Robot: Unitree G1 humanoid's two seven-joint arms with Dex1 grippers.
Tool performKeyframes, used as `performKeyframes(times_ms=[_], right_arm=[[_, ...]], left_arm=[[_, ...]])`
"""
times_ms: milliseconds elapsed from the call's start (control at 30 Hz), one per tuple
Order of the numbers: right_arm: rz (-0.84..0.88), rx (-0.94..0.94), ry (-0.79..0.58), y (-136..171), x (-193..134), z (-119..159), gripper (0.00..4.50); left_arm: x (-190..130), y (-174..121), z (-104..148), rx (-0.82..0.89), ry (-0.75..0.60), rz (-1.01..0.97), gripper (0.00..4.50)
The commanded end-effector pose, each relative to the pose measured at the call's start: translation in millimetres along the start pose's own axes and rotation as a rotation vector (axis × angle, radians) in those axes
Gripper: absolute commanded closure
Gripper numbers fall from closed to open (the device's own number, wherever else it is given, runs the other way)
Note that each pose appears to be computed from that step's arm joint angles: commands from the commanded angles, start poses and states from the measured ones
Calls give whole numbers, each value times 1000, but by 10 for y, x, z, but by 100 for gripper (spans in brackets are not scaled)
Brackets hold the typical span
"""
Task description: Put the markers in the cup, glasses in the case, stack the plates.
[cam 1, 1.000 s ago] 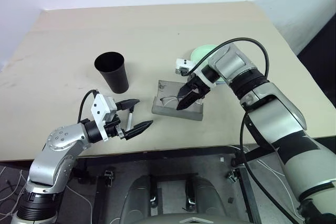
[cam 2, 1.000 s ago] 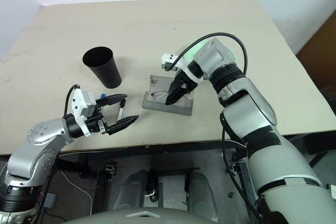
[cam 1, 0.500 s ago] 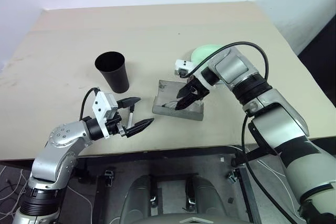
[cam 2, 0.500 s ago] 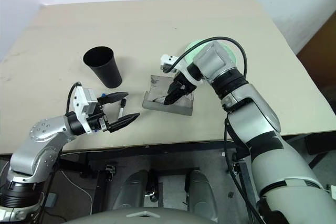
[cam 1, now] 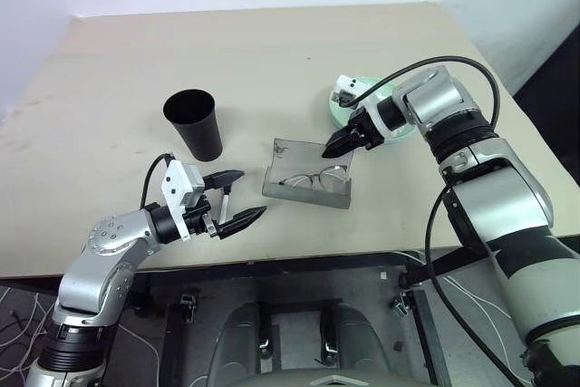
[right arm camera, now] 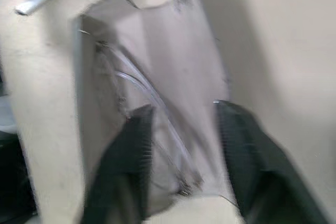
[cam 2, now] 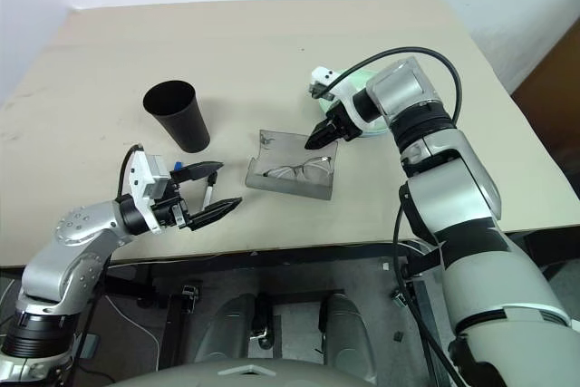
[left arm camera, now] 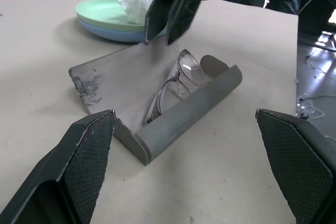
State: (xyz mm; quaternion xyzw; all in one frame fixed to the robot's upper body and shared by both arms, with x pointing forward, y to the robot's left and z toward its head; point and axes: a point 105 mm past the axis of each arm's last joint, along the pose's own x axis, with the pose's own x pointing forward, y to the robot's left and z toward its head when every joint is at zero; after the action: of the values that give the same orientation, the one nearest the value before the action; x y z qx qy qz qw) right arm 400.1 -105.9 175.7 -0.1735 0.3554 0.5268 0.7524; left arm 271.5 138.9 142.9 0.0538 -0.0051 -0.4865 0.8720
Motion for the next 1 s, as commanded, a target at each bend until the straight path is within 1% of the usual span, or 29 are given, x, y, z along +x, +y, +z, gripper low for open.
performKeyframes(times_ms=[33,67,267,433,700,867,1000], right_arm=[[-59,-59,-25,-83,-102,40,397],[-66,-61,-19,-97,-100,16,430],[-83,-137,14,-150,-106,-115,430],[-74,-119,68,-143,-74,-212,430],[54,-174,76,118,-36,-138,430],[114,-224,125,279,-23,-239,430],[134,-221,123,358,-20,-238,430]], left_arm=[[5,-4,83,42,-26,-11,0],[5,-5,82,43,-26,-12,0],[6,-10,87,48,-25,-18,0],[3,-8,89,51,-22,-20,0],[9,-9,96,51,-22,-21,0],[21,5,101,52,-23,-22,0],[27,13,101,53,-23,-23,0]])
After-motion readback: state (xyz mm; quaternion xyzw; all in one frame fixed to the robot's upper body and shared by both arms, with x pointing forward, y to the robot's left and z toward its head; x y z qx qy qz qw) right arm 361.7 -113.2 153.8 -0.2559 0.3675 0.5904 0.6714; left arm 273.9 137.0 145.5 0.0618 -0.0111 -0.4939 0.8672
